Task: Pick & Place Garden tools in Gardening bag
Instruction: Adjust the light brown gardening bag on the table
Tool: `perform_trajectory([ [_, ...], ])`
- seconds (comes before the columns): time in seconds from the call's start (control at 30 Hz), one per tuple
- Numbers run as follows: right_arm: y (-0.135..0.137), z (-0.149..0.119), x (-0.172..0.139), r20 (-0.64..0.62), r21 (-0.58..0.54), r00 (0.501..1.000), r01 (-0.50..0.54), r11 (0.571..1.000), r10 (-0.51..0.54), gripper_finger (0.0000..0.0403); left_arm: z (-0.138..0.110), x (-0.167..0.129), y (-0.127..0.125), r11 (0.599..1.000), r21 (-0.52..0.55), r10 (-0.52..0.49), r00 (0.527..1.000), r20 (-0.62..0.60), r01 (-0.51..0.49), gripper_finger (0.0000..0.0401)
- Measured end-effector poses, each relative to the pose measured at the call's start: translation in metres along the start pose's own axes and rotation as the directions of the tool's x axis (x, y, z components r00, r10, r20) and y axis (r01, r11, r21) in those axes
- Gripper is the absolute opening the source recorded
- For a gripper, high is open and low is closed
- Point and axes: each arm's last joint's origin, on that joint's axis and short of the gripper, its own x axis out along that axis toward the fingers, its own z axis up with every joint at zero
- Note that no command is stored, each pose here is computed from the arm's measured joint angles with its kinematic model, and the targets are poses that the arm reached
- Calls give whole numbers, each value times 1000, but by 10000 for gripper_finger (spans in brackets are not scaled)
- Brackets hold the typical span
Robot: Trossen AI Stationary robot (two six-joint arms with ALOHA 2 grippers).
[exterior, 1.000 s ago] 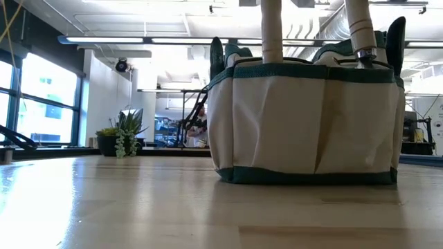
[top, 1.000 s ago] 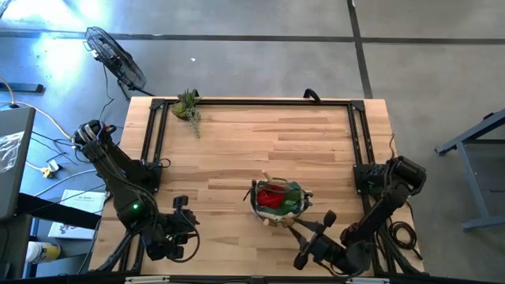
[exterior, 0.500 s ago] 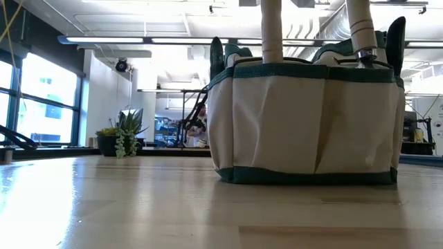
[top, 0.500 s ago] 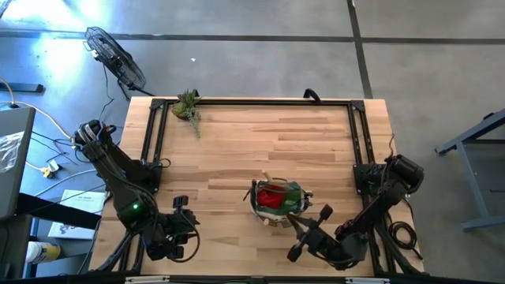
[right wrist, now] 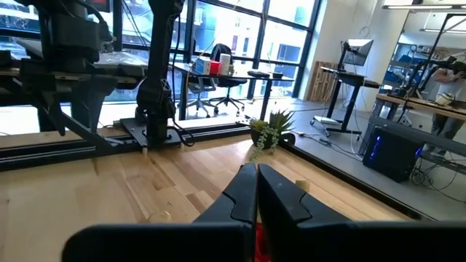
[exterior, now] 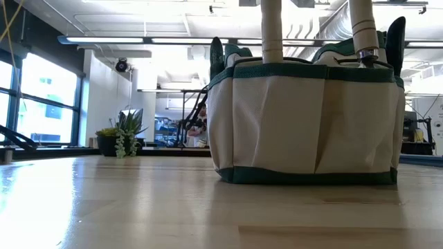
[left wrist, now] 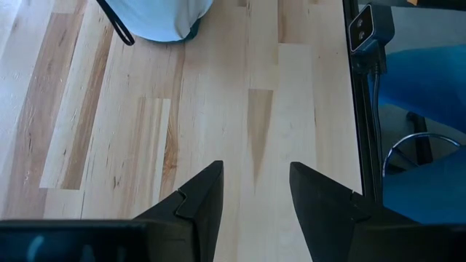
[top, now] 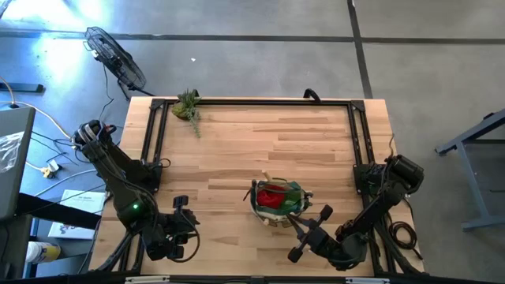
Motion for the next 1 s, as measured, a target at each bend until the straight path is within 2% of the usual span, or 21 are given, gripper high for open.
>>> perform_trajectory([
  [0.57, 3, -6, 0, 0, 61, 1000, -1, 998, 1, 3, 0, 0, 0, 1000, 0, 0, 1000, 0, 0, 152],
  [1.0, 6, -20, 5, -1, 54, 1000, 11, 998, -11, 3, 0, 0, 0, 1000, -1, -1, 1000, -1, 1, 152],
])
